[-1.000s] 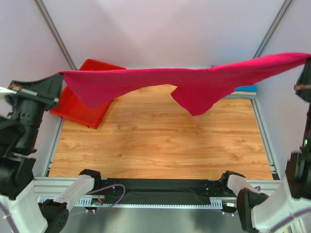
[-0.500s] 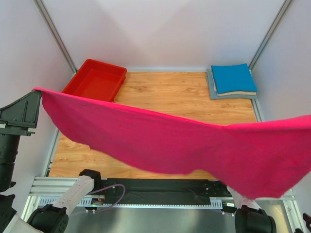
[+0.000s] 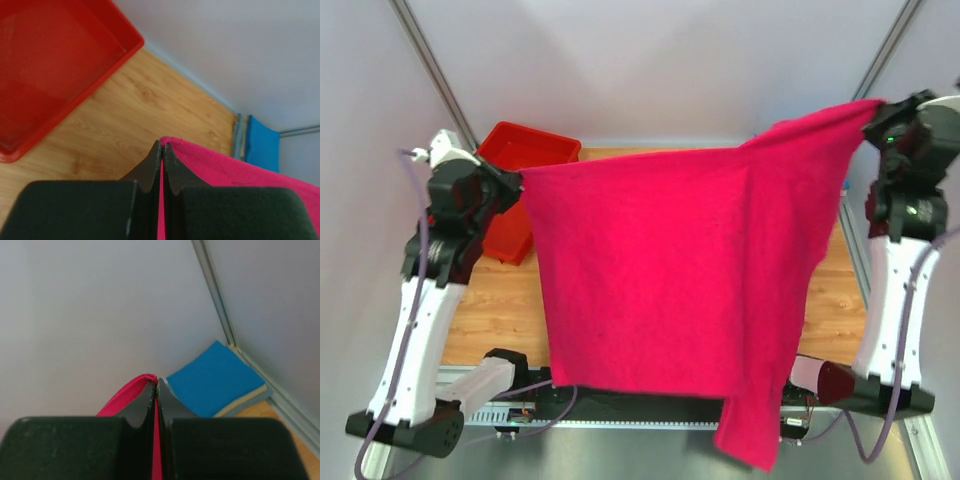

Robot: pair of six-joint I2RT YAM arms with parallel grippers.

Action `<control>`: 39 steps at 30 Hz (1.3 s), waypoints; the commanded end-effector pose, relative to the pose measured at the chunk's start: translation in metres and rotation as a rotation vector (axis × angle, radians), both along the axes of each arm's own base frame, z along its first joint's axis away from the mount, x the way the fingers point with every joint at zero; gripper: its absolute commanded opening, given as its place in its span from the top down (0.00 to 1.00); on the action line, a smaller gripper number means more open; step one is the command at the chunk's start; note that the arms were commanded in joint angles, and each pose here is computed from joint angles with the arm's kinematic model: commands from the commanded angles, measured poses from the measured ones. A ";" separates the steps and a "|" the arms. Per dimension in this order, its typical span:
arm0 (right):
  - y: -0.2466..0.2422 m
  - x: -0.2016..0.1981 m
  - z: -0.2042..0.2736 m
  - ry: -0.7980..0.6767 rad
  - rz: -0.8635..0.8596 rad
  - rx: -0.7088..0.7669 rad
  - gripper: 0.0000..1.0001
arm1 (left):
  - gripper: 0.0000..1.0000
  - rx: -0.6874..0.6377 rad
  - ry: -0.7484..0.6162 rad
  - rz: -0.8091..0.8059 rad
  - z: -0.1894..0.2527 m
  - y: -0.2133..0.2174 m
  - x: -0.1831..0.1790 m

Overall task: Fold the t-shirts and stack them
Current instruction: Flatten the tshirt out

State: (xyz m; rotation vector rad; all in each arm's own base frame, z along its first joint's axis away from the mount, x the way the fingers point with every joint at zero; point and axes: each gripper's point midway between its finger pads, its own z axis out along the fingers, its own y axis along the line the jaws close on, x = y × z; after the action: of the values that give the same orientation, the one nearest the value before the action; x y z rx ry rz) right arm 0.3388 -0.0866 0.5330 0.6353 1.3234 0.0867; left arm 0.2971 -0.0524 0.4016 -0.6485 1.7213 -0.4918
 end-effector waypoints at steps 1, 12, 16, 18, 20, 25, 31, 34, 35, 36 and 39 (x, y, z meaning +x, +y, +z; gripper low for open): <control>0.009 0.039 -0.028 -0.021 0.098 -0.026 1.00 | 1.00 0.056 -0.075 0.070 0.001 0.009 0.042; 0.019 0.153 -0.205 0.231 0.291 0.074 1.00 | 1.00 0.246 0.196 -0.113 -0.144 -0.017 0.166; 0.028 0.172 -0.237 0.303 0.371 0.091 1.00 | 1.00 0.295 0.265 -0.170 -0.178 -0.017 0.188; 0.028 0.174 -0.243 0.328 0.372 0.109 1.00 | 1.00 0.304 0.262 -0.184 -0.177 -0.016 0.196; 0.028 0.170 -0.248 0.346 0.365 0.128 1.00 | 1.00 0.298 0.267 -0.194 -0.182 -0.013 0.207; 0.021 0.146 -0.262 0.430 0.309 0.127 1.00 | 1.00 0.298 0.304 -0.240 -0.199 -0.012 0.221; 0.032 0.101 -0.290 0.510 0.304 0.178 1.00 | 1.00 0.377 0.326 -0.253 -0.206 -0.003 0.216; 0.036 0.081 -0.309 0.541 0.296 0.194 1.00 | 1.00 0.422 0.336 -0.274 -0.211 0.000 0.215; 0.036 0.076 -0.314 0.551 0.293 0.197 1.00 | 1.00 0.431 0.344 -0.281 -0.217 0.000 0.213; 0.037 0.071 -0.317 0.555 0.290 0.196 1.00 | 1.00 0.446 0.345 -0.288 -0.219 0.001 0.213; 0.040 0.058 -0.334 0.580 0.292 0.209 1.00 | 1.00 0.469 0.380 -0.310 -0.232 0.002 0.209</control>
State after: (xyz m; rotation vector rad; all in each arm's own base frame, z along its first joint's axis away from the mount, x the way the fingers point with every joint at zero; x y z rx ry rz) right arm 0.4078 -0.0446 0.2058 0.6432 1.9822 0.3161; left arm 0.5049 -0.0572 0.1772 -0.2126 2.2033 -0.2072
